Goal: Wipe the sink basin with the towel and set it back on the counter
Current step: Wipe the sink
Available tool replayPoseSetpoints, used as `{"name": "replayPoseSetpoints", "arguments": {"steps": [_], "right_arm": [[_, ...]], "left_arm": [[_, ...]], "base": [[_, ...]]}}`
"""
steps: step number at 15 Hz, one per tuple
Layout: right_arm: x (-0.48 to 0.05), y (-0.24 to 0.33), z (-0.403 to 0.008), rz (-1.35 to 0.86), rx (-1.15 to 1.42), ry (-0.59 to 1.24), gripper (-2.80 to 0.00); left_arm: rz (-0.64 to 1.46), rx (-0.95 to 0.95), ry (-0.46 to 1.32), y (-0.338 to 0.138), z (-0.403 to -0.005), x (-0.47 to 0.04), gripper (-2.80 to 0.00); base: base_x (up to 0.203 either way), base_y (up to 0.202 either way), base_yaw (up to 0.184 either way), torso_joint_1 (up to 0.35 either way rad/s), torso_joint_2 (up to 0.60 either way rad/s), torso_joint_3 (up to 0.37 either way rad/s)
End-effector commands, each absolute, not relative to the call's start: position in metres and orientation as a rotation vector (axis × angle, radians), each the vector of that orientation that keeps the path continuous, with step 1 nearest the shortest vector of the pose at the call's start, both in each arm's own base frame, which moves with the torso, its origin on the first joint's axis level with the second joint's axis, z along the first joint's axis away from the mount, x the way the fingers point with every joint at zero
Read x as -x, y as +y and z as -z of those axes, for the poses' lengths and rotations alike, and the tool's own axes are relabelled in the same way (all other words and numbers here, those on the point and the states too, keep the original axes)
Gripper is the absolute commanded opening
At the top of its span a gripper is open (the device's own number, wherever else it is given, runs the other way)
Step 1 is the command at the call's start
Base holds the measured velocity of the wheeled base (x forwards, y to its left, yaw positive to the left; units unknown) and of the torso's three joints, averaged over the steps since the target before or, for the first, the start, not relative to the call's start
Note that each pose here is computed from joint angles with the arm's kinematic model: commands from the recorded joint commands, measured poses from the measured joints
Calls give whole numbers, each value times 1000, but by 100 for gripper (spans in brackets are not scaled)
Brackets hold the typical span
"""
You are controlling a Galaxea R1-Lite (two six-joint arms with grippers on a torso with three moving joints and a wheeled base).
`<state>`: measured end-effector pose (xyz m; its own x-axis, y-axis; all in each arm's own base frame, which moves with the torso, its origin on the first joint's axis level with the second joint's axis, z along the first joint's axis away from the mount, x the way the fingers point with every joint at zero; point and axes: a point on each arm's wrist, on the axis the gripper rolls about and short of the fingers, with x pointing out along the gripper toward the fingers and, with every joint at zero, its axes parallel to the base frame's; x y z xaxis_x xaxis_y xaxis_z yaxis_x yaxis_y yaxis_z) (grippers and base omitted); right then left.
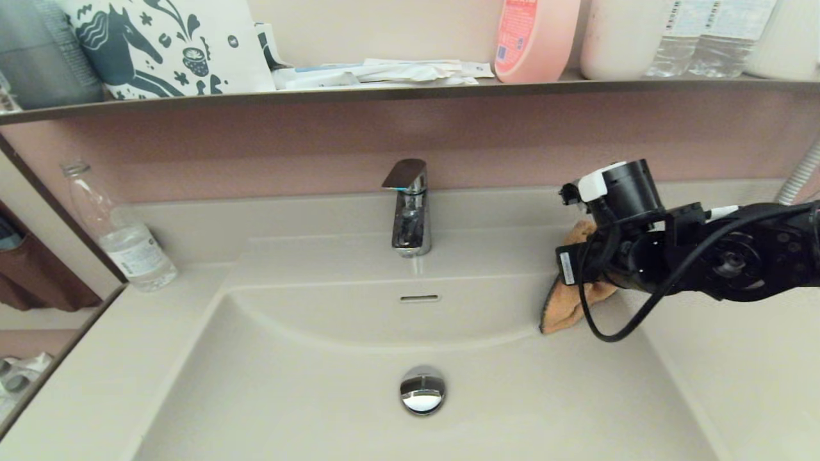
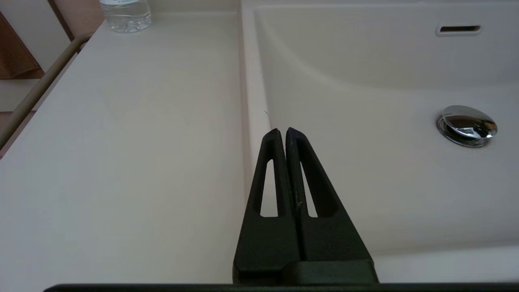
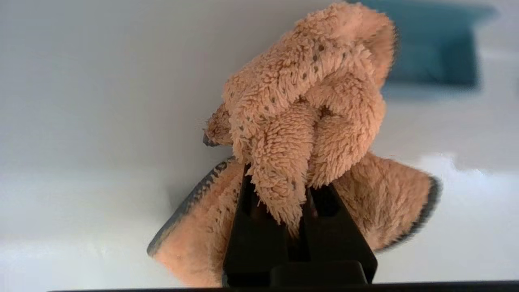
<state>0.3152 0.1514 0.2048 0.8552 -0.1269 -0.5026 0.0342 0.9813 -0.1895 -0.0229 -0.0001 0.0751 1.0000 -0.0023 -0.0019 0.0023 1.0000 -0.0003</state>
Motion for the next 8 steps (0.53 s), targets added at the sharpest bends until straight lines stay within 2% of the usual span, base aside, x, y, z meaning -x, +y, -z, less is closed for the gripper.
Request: {"name": "replayPoseSetpoints", "arguments": {"steps": [1,4,8], "right_arm": [[-297,142,-226,88,162,512,-280],[-271,129,-258,82,132,453,-280],[-225,96,-284,124,137,502,-280]], "left_arm": [[3,1,3,0,-75,23,-280],[2,1,3,0,-75,23,-280],[3,1,3,0,-75,23,-280]], "base": [[0,0,0,0,0,0],[0,0,0,0,0,0],[0,0,0,0,0,0]]}}
